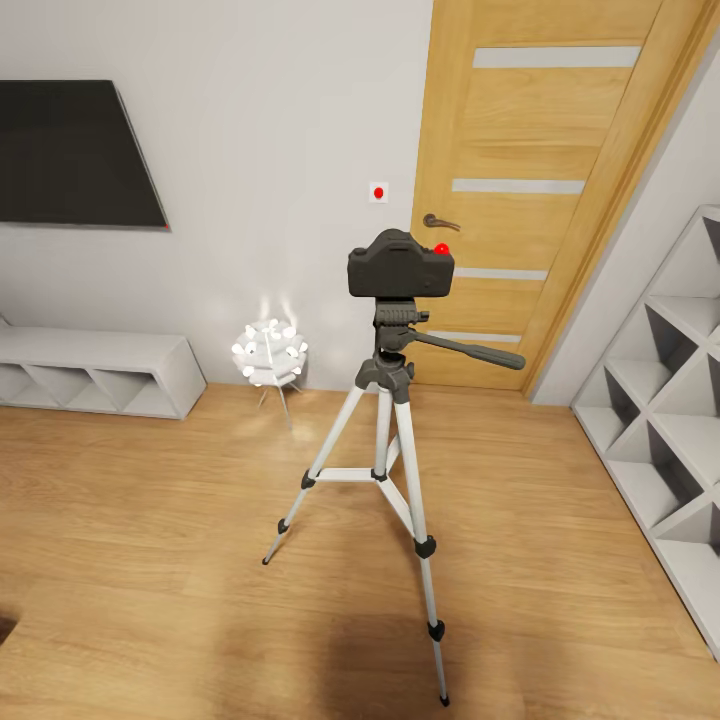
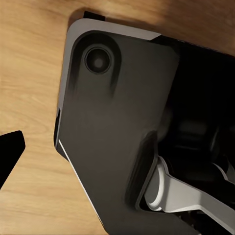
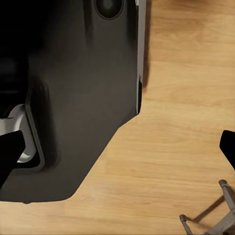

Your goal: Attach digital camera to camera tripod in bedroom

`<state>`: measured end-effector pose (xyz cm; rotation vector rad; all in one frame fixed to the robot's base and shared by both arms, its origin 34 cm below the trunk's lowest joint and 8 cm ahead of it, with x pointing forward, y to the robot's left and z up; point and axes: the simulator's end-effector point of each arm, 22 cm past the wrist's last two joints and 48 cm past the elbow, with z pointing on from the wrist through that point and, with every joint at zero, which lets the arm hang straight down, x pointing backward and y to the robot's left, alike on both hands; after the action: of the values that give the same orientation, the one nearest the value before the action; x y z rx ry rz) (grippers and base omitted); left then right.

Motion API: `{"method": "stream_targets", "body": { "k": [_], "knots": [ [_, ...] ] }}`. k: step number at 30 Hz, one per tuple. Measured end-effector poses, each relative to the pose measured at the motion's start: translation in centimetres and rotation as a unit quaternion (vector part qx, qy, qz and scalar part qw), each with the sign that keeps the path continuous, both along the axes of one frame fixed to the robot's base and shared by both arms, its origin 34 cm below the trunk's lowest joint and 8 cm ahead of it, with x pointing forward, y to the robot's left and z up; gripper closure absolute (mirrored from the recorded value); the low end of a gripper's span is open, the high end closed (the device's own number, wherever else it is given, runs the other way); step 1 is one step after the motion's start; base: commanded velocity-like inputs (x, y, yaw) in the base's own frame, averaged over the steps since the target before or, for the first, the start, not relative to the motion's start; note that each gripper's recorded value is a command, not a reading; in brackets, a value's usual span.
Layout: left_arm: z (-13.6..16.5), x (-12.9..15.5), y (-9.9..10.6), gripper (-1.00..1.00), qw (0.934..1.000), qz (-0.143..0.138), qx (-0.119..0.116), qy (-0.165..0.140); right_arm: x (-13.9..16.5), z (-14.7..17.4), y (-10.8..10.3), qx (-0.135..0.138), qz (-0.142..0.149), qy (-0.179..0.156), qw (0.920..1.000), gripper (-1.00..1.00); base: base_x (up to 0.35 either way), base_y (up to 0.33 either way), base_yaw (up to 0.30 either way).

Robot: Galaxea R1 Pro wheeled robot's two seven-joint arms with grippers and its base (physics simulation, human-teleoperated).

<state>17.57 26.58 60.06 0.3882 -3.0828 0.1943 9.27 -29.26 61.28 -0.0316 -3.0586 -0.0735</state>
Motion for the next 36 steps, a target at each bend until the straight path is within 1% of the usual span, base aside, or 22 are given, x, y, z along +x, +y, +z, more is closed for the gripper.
{"method": "stream_targets", "body": {
  "k": [9,22,36],
  "knots": [
    [0.0,0.0,0.0,-1.00,1.0000,0.000,0.000,0.000,-0.1,0.0,0.1,0.001,0.002,0.001,1.0000,-1.00,0.000,0.000,0.000],
    [0.0,0.1,0.0,-1.00,1.0000,0.000,0.000,-0.001,-0.2,0.0,0.0,-0.005,-0.004,0.004,1.0000,-1.00,0.000,0.000,0.000],
    [0.1,1.1,0.1,-1.00,0.9999,-0.002,0.001,-0.017,0.6,-0.1,0.2,-0.005,-0.005,-0.006,1.0000,-1.00,0.000,0.000,0.000]
  ]
}}
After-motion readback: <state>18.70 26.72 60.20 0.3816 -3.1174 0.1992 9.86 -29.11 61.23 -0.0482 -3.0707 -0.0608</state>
